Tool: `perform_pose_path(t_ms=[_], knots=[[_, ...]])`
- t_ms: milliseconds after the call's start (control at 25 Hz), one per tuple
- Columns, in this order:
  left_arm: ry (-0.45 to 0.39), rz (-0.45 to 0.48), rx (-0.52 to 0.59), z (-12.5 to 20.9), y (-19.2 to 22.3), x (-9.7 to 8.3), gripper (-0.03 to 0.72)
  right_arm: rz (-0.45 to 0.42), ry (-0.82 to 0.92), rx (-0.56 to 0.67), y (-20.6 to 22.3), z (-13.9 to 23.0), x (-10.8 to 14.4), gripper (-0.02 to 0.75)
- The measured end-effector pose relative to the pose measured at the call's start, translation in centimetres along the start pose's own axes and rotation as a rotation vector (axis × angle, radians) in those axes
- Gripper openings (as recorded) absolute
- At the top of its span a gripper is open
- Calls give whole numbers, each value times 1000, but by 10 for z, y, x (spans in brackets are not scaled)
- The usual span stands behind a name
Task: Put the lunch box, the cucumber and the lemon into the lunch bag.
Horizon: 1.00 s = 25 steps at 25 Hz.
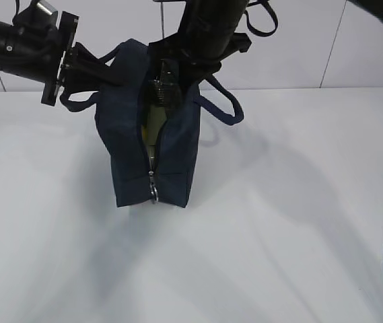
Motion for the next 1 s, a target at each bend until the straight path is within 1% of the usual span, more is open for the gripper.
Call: perform_pose_path(t_ms=[240,440,640,920,1000], knots=[[-1,40,8,3,18,-17,-8,45,-12,1,-19,9,-9,13],[16,18,4,4,33,-22,-8,104,-27,19,-21,17,-21,13],[7,2,0,5,39,-17,-8,159,-38,28,-17,21,-31,13],[-58,11,18,11,53,4,-8,199,-33,19,-17,20,-38,15],[-69,11,21,12,55,8,-7,205,-31,16,-17,19,-39,31]])
Point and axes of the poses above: a point on each arm's last joint axis where the gripper is mounted, y pointing out along that axis toward the gripper, x along the wrist's bending axis when the last joint is at zero, z = x × y, the point moved 8 cm from there along y, pointing out along that axis toward the gripper, and after that the axes turned 13 degrees about y, right-handed, at the moved point
